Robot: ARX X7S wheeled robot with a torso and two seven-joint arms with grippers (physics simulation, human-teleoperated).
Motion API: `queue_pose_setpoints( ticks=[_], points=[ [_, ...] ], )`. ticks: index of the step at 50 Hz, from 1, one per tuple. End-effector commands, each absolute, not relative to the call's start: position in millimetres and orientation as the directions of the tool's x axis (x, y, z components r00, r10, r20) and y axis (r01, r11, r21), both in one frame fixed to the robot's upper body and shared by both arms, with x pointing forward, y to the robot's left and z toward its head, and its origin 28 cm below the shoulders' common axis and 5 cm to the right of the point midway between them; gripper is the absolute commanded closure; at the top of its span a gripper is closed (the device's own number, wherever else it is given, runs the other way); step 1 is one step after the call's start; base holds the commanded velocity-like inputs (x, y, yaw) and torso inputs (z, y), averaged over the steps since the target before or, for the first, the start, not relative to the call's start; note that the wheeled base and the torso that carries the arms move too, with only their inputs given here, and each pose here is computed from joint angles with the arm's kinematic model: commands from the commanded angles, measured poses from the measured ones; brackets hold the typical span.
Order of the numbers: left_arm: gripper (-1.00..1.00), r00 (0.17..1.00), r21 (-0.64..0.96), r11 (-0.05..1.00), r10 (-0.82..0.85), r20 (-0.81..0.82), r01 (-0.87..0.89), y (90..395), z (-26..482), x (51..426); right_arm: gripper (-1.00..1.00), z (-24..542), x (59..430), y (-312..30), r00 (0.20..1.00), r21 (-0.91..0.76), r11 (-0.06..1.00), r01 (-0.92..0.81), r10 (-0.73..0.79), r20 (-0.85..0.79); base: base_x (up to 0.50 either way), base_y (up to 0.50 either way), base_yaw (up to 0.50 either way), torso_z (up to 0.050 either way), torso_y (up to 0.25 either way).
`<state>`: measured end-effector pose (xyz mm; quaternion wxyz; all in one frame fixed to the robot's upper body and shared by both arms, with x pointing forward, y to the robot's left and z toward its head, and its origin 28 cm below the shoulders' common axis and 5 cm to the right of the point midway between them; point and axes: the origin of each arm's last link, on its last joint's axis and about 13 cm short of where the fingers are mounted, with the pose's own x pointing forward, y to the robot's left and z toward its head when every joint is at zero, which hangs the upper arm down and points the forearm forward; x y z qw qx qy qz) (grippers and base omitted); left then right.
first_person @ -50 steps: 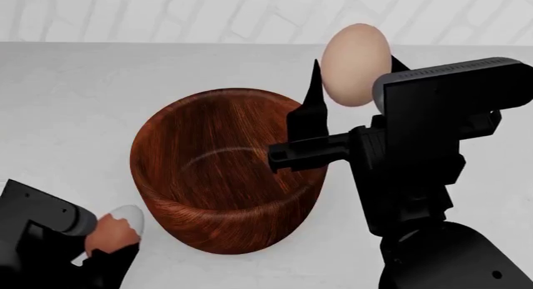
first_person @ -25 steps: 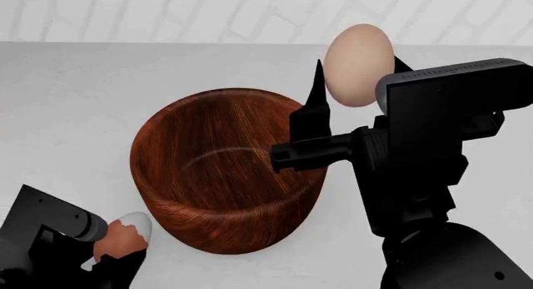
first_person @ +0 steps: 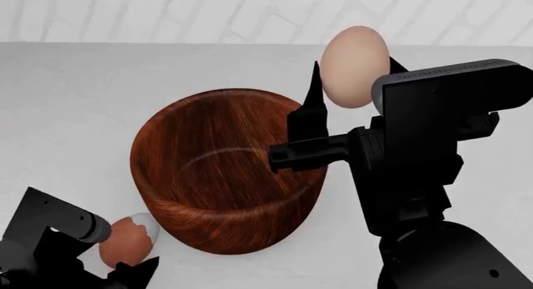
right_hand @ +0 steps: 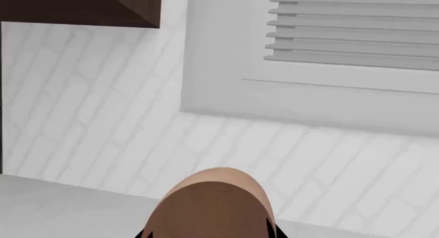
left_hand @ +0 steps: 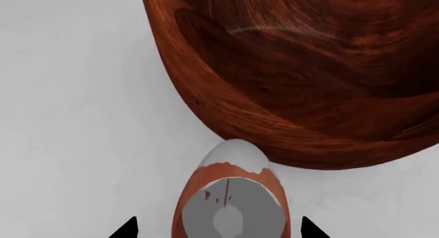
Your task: Place the eggs and milk next to the bowl.
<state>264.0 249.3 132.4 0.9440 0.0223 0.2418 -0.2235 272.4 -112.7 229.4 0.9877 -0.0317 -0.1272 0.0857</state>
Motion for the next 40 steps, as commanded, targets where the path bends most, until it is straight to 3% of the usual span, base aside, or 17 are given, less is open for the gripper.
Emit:
queue_pose_setpoints(
  ticks=[1,26,40],
  points=[
    [-1.00,0.779,-0.063,0.900,-0.407,-0.476,0.432,249.1,132.3,263.5,1.00,230.0,273.5,-113.9,0.952,-0.108,0.982,-0.153,0.176,0.251,0.00,0.00,0.00,0.000,0.000],
    [-1.00,0.815,-0.050,0.896,-0.424,-0.396,0.442,258.5,164.6,240.8,1.00,230.4,271.1,-113.9,0.952,-0.104,0.983,-0.153,0.175,0.252,0.00,0.00,0.00,0.000,0.000],
    [-1.00,0.855,-0.127,0.875,-0.484,-0.187,0.467,259.9,193.6,211.2,1.00,229.4,260.2,-123.1,0.964,-0.116,0.981,-0.157,0.178,0.200,0.00,0.00,0.00,0.000,0.000]
  ],
)
